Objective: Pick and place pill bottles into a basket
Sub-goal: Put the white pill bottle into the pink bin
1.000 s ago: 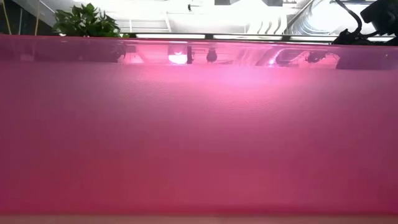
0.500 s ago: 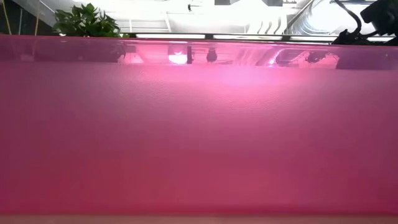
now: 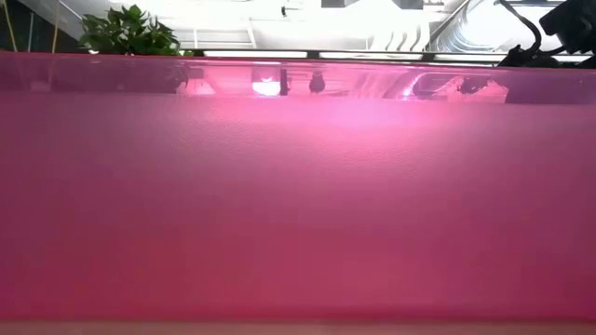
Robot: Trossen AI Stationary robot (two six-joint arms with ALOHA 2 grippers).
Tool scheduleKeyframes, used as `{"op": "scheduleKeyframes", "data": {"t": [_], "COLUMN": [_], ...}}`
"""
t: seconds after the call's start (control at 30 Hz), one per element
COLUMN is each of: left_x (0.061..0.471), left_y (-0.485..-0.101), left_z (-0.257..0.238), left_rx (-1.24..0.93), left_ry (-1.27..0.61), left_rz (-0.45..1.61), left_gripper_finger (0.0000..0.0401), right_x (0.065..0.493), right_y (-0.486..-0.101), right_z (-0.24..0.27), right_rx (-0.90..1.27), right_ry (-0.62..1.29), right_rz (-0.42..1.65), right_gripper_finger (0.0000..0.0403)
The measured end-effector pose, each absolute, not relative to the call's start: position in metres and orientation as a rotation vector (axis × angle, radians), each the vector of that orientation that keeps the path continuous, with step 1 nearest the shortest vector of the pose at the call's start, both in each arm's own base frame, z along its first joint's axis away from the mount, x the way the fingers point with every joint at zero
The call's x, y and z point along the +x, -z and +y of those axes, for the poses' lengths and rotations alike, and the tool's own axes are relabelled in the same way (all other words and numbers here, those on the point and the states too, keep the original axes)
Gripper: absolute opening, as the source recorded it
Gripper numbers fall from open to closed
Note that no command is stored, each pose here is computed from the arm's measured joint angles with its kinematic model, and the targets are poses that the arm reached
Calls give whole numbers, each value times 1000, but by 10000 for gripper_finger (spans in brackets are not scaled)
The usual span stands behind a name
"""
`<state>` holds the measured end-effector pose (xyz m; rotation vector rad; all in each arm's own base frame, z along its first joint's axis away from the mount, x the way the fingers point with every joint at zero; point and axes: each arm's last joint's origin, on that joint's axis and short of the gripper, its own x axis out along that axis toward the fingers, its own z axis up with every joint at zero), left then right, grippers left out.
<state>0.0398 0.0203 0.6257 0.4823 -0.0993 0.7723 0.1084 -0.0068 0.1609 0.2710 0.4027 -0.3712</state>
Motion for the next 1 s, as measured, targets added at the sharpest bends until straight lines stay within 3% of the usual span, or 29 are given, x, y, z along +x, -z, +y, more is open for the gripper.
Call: {"op": "scheduleKeyframes", "data": {"t": [0.23, 0.7, 1.0], "left_x": [59, 86, 113], "left_y": [-610, -561, -541], "left_z": [23, 25, 25], "left_rx": [491, 433, 329], "left_ry": [-764, -653, -553], "left_rz": [62, 528, 658], "left_gripper_finger": [344, 231, 211], "right_x": [108, 107, 107], "right_y": [-160, -159, -157], "right_z": [-7, -7, -7], "right_rx": [269, 271, 268], "right_ry": [376, 367, 370], "right_rz": [413, 430, 444], "right_gripper_finger": [263, 263, 264]}}
